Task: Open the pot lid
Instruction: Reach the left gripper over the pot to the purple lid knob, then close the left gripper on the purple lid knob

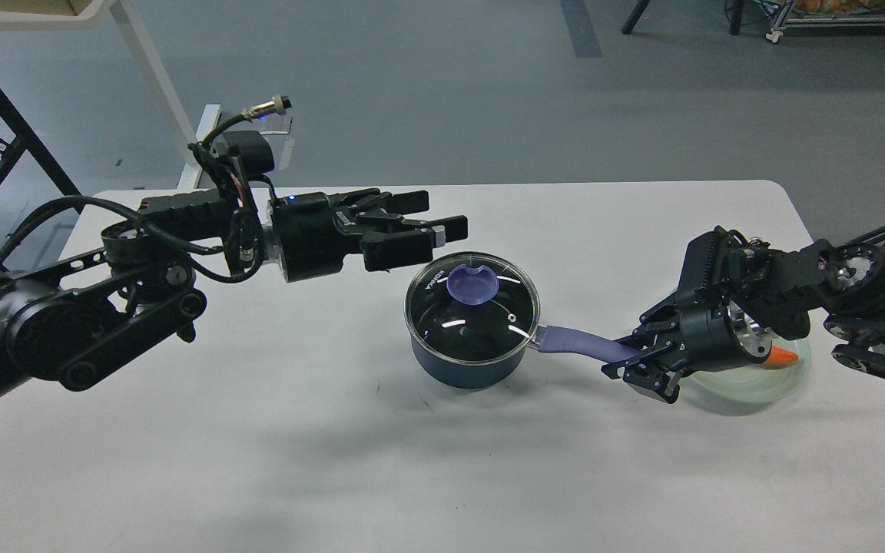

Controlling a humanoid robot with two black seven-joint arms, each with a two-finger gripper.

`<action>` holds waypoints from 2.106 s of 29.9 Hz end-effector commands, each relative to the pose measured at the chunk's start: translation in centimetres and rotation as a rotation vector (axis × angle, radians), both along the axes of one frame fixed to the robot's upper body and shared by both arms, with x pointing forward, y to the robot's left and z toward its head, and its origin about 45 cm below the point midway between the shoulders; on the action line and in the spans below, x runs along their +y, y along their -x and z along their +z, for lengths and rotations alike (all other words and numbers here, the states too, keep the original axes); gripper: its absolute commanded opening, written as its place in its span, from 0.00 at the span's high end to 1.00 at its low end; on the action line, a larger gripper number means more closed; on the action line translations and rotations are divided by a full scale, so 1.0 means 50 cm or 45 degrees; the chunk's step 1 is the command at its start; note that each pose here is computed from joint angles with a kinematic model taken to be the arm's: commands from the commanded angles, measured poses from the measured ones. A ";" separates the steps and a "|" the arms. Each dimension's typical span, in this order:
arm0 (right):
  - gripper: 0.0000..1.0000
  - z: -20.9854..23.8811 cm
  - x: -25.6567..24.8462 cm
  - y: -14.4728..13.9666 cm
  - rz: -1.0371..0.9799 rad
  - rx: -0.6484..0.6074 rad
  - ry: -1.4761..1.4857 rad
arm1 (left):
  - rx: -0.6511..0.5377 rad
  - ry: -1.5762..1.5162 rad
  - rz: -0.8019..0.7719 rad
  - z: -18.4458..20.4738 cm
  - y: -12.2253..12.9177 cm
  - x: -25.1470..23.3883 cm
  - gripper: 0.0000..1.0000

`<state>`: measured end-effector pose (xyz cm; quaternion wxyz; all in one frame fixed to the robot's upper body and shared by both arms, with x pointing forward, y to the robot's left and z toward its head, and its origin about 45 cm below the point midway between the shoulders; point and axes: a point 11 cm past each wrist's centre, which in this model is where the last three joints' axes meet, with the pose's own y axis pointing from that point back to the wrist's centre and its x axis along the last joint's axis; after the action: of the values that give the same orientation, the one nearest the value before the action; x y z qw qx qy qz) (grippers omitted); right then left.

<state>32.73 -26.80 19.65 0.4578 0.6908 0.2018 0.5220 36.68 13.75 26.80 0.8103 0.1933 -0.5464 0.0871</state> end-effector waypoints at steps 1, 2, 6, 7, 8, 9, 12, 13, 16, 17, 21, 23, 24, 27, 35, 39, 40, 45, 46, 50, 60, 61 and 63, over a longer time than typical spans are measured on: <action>0.66 0.000 0.000 0.000 -0.001 0.001 -0.001 | -0.179 -0.134 -0.098 -0.036 -0.003 -0.033 0.01; 0.66 0.000 0.000 0.000 -0.001 0.001 -0.001 | -0.195 -0.167 -0.106 -0.046 -0.008 -0.033 0.01; 0.66 0.000 -0.001 0.000 -0.003 0.001 0.000 | -0.226 -0.225 -0.131 -0.068 -0.017 -0.044 0.01; 0.66 0.000 -0.001 0.000 -0.003 0.001 0.000 | -0.232 -0.238 -0.137 -0.071 -0.018 -0.047 0.01; 0.66 0.000 -0.001 0.000 -0.003 0.001 0.000 | -0.240 -0.251 -0.136 -0.075 -0.021 -0.046 0.01; 0.66 0.001 -0.001 -0.001 -0.003 -0.001 -0.001 | -0.250 -0.267 -0.139 -0.079 -0.024 -0.048 0.01; 0.66 -0.001 0.000 0.001 -0.003 0.004 -0.002 | -0.257 -0.295 -0.146 -0.099 -0.029 -0.061 0.01; 0.66 -0.001 0.000 0.001 -0.003 0.004 -0.002 | -0.258 -0.308 -0.148 -0.106 -0.030 -0.063 0.01; 0.66 -0.001 0.000 0.001 -0.003 0.004 -0.002 | -0.256 -0.348 -0.157 -0.129 -0.032 -0.067 0.01; 0.66 -0.001 0.000 0.001 -0.003 0.004 -0.002 | -0.260 -0.346 -0.153 -0.130 -0.034 -0.069 0.01; 0.66 -0.001 0.000 0.001 -0.003 0.004 -0.002 | -0.259 -0.362 -0.138 -0.138 -0.042 -0.068 0.01; 0.66 -0.003 -0.001 0.002 -0.004 0.008 -0.002 | -0.267 -0.374 -0.142 -0.141 -0.043 -0.068 0.01; 0.66 -0.004 0.001 0.003 -0.003 0.009 -0.004 | -0.270 -0.378 -0.144 -0.142 -0.043 -0.070 0.01; 0.65 -0.006 0.003 0.005 0.000 0.013 -0.005 | -0.265 -0.381 -0.148 -0.148 -0.041 -0.073 0.01; 0.65 -0.006 0.001 0.004 -0.002 0.013 -0.005 | -0.246 -0.423 -0.186 -0.176 -0.028 -0.083 0.01; 0.65 -0.006 0.002 0.004 -0.002 0.012 -0.006 | -0.245 -0.429 -0.181 -0.178 -0.031 -0.080 0.01; 0.65 -0.007 0.001 0.005 -0.002 0.014 -0.006 | -0.245 -0.429 -0.181 -0.178 -0.031 -0.080 0.02; 0.65 -0.009 0.002 0.007 0.001 0.012 -0.014 | -0.250 -0.422 -0.180 -0.177 -0.031 -0.081 0.17; 0.65 -0.009 0.002 0.007 0.001 0.012 -0.014 | -0.250 -0.423 -0.178 -0.177 -0.031 -0.079 0.22; 0.65 -0.009 0.002 0.007 0.001 0.011 -0.016 | -0.250 -0.425 -0.180 -0.178 -0.030 -0.079 0.38; 0.65 -0.010 0.001 0.007 -0.001 0.012 -0.015 | -0.270 -0.410 -0.200 -0.167 -0.028 -0.089 0.53; 0.65 -0.010 0.001 0.007 -0.001 0.012 -0.015 | -0.274 -0.411 -0.201 -0.165 -0.029 -0.089 0.53; 0.65 -0.009 -0.002 0.007 -0.006 0.012 -0.015 | -0.298 -0.402 -0.209 -0.146 -0.034 -0.095 0.53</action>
<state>32.35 -26.76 19.17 0.4528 0.6962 0.2007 0.5197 38.10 9.27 18.49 0.7099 0.2673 -0.6499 -0.0468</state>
